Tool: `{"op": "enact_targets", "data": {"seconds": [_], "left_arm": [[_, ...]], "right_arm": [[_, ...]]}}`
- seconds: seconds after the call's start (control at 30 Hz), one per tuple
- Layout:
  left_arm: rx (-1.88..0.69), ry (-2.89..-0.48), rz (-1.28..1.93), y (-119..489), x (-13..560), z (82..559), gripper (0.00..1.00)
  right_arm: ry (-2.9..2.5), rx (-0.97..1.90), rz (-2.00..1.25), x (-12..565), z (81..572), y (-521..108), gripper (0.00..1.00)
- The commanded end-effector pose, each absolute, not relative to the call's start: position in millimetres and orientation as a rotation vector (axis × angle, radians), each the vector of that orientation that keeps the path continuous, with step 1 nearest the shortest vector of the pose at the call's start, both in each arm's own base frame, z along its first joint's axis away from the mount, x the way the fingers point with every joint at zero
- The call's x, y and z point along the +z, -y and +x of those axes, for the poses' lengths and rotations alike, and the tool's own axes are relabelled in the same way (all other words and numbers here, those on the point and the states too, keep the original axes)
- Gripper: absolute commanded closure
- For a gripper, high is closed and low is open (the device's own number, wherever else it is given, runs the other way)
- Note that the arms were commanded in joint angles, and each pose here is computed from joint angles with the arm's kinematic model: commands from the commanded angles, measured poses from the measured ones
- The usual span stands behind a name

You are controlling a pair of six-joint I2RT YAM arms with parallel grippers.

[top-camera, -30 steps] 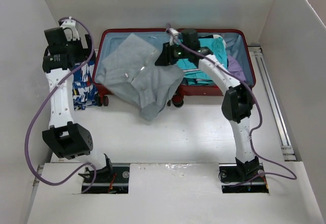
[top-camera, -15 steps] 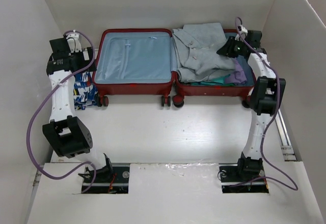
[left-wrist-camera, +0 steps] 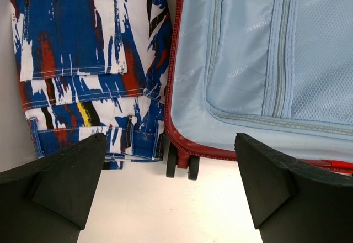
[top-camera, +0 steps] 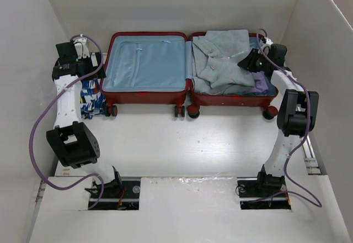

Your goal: Pack the luggage

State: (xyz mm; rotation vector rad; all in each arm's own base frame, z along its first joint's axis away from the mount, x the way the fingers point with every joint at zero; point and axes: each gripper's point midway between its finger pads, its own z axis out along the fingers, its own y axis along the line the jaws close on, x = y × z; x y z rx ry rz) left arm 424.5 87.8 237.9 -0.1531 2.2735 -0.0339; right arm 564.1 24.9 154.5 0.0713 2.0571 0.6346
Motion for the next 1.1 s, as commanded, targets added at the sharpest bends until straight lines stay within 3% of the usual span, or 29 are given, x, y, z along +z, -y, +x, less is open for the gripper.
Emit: {"op": "enact_targets", "data": {"seconds": [0.0, 0.1, 0.17, 0.2, 0.23, 0.33, 0.37, 0.47, 0.6, 0.73, 0.8, 0.9, 0.93, 1.07], "left_arm": [[-0.043, -2.241, -0.148, -86.9, 249.2, 425.1, 0.0], [-0.041, -2.233, -0.146, -86.0, 250.1, 421.9, 0.0], [-0.041, -2.233, -0.146, -86.0, 250.1, 421.9, 0.0], [-0.041, -2.235, -0.147, -86.9, 249.5, 425.1, 0.0], [-0.047, -2.231, -0.13, -85.4, 253.9, 425.0, 0.0], [-0.035, -2.251, -0.125, -87.3, 248.4, 424.3, 0.0], [-0.014, -2.253, -0.116, -90.0, 248.1, 424.0, 0.0], [0.119, -2.266, -0.139, -108.3, 241.7, 416.9, 0.0], [0.451, -2.295, -0.198, -154.1, 227.6, 399.6, 0.0], [0.641, -2.401, -0.123, -172.9, 198.0, 372.8, 0.0], [0.706, -2.488, -0.016, -175.1, 170.9, 350.5, 0.0], [0.822, -2.415, 0.154, -183.3, 174.1, 335.0, 0.0], [0.872, -2.412, 0.365, -185.7, 155.5, 327.0, 0.0], [0.877, -2.332, 0.689, -204.8, 148.7, 311.7, 0.0]], "right_arm": [[-2.093, 0.521, 0.186, 152.9, 543.3, 16.6, 1.0], [-2.156, 0.491, 0.147, 140.9, 543.1, 28.9, 1.0], [-2.19, 0.466, 0.095, 152.7, 549.1, 32.5, 0.91], [-2.222, 0.448, 0.049, 144.0, 552.4, 35.2, 0.64], [-2.231, 0.434, 0.017, 149.3, 554.4, 36.9, 0.5], [-2.251, 0.285, -0.045, 183.0, 558.6, 51.7, 0.17], [-2.241, 0.199, -0.028, 197.9, 558.2, 63.2, 0.13], [-2.171, 0.036, 0.013, 249.8, 550.2, 75.3, 0.06], [-2.068, -0.101, -0.033, 288.5, 547.4, 44.2, 0.05], [-2.028, 0.165, -0.276, 260.3, 547.7, -45.6, 0.06], [-2.113, 0.294, -0.318, 218.5, 554.6, -63.4, 0.07], [-2.24, 0.361, -0.395, 187.6, 548.5, -75.0, 0.09], [-2.22, 0.362, -0.427, 192.9, 546.4, -84.6, 0.09], [-2.098, 0.366, -0.474, 228.3, 531.2, -102.3, 0.06]]}}
